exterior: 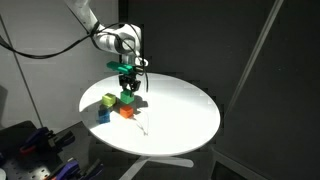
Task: Put the dark green toy block on top of the orange toy block, then put it back on top of the light green toy block
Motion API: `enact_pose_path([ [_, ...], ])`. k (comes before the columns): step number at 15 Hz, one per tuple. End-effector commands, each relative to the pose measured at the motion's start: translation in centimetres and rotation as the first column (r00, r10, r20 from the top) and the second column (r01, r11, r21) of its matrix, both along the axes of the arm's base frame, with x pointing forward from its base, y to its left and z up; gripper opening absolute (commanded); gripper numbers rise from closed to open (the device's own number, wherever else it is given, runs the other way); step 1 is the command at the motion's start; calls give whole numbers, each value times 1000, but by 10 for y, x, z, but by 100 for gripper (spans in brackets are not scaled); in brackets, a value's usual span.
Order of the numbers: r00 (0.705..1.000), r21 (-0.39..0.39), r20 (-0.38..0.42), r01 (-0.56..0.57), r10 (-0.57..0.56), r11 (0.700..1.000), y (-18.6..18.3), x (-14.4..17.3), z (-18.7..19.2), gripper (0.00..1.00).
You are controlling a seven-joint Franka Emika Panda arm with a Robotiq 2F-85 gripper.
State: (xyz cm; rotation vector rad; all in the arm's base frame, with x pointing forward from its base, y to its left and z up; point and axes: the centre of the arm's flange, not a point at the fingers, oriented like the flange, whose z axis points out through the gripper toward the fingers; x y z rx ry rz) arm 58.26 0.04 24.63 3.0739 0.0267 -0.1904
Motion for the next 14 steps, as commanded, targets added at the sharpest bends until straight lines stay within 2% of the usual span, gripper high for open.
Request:
enact_pose_path([
  [1, 1000, -19, 12, -23, 23, 1000, 9, -13, 24, 27],
  [14, 990, -39, 12, -140, 141, 989, 61, -33, 36, 27],
])
